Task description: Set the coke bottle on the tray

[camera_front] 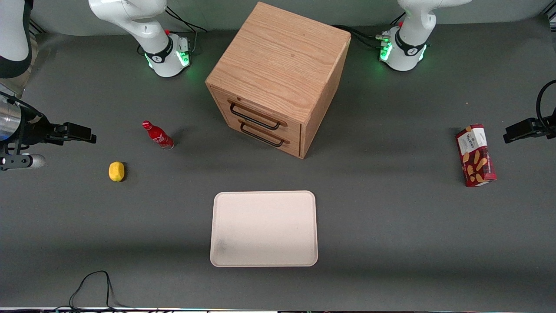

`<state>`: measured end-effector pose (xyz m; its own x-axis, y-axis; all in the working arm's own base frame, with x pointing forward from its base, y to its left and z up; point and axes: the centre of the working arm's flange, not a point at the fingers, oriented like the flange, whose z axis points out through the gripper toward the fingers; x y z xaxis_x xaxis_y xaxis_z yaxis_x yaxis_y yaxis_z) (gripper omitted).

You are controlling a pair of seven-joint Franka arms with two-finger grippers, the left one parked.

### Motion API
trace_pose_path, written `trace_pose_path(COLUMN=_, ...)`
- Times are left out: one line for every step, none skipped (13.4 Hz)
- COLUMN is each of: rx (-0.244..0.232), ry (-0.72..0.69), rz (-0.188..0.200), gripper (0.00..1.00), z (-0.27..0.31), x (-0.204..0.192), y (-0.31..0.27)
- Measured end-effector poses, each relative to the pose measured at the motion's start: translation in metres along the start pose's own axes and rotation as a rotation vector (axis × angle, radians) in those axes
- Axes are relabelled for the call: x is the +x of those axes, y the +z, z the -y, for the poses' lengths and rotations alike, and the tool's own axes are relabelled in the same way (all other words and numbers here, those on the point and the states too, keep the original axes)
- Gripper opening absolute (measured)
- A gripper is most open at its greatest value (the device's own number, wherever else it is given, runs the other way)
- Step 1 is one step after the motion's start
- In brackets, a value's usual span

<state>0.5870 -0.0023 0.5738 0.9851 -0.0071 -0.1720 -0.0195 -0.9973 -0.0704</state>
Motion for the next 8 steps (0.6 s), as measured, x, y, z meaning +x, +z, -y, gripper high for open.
trace_pose_path(rx=0.000, ry=0.000, rz=-0.002, gripper=1.00, z=0.000, x=-0.001, y=-0.001)
trace_pose_path(rx=0.001, ry=-0.001, rz=-0.003, gripper=1.00, z=0.001, x=-0.003, y=-0.004)
trace_pose_path(rx=0.002, ry=-0.005, rz=-0.001, gripper=1.00, z=0.003, x=-0.009, y=-0.007)
trace_pose_path(rx=0.003, ry=-0.014, rz=0.004, gripper=1.00, z=0.008, x=-0.016, y=-0.009)
trace_pose_path(rx=0.001, ry=-0.024, rz=0.005, gripper=1.00, z=0.014, x=-0.026, y=-0.011)
trace_pose_path(rx=-0.002, ry=-0.028, rz=0.004, gripper=1.00, z=0.021, x=-0.037, y=-0.013)
trace_pose_path(rx=-0.009, ry=-0.025, rz=0.004, gripper=1.00, z=0.029, x=-0.049, y=-0.015)
trace_pose_path(rx=-0.021, ry=-0.025, rz=0.006, gripper=1.00, z=0.036, x=-0.062, y=-0.017)
